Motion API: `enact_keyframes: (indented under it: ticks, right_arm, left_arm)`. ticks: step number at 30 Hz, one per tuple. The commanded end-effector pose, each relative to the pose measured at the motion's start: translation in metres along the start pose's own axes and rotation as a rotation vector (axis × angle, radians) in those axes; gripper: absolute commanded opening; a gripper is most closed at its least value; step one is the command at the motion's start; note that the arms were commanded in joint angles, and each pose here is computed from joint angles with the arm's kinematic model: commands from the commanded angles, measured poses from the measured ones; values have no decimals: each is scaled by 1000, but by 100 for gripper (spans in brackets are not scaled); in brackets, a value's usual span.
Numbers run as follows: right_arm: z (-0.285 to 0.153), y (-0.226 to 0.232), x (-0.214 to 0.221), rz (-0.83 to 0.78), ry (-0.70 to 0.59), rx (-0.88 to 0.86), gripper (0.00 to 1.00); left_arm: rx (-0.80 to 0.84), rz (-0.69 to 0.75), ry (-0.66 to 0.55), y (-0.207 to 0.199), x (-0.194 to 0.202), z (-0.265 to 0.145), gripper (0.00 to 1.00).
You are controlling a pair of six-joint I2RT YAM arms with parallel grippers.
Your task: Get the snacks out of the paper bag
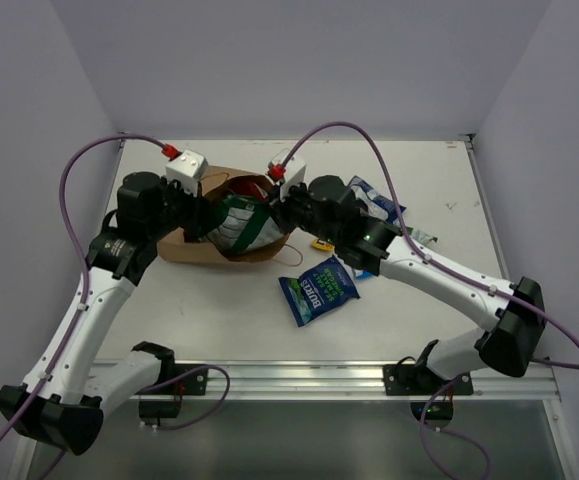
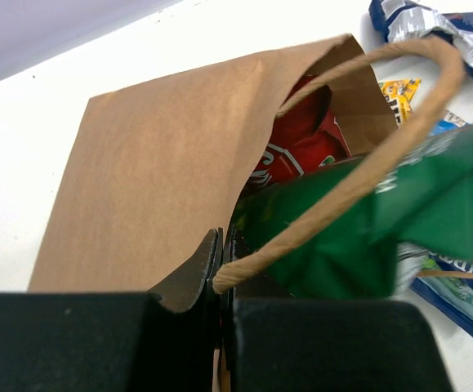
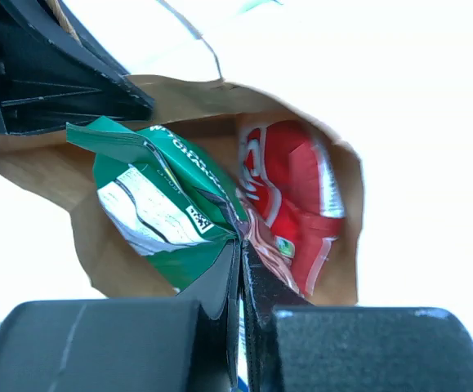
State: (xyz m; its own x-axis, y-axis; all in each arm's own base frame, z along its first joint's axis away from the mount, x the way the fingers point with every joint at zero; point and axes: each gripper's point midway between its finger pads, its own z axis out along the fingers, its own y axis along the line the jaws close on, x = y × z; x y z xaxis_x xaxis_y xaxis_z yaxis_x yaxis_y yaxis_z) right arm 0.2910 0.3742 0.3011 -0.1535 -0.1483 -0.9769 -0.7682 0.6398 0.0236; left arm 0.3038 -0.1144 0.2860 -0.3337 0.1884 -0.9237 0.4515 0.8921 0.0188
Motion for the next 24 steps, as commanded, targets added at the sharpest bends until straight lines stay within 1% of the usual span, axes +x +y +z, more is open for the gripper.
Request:
enact_keyframes:
  ticks: [1, 6, 12, 13, 18, 22, 24]
  right_arm:
    - [-32, -22, -50, -46, -108, 88, 0]
    - [-78, -43, -97, -66, -195, 168, 0]
    - [-126, -86, -119, -45, -234, 292, 0]
    - [-138, -101, -122, -34, -243, 338, 0]
    - [-165, -150, -123, -23, -244, 504, 0]
    - [-181, -214, -111, -8, -201, 697, 0]
    - [-178, -243, -101, 11, -165, 766, 0]
  left_arm:
    - [-57, 17, 12, 11, 7, 6, 0]
    - [-94, 8, 28, 17, 14, 10, 0]
    - [-150, -12, 68, 28, 26, 19, 0]
    - [-151, -13, 76, 28, 28, 20, 0]
    - [-250, -17, 124, 45, 39, 22, 0]
    - [-250, -26, 114, 45, 38, 21, 0]
    - [-234, -32, 96, 41, 34, 20, 0]
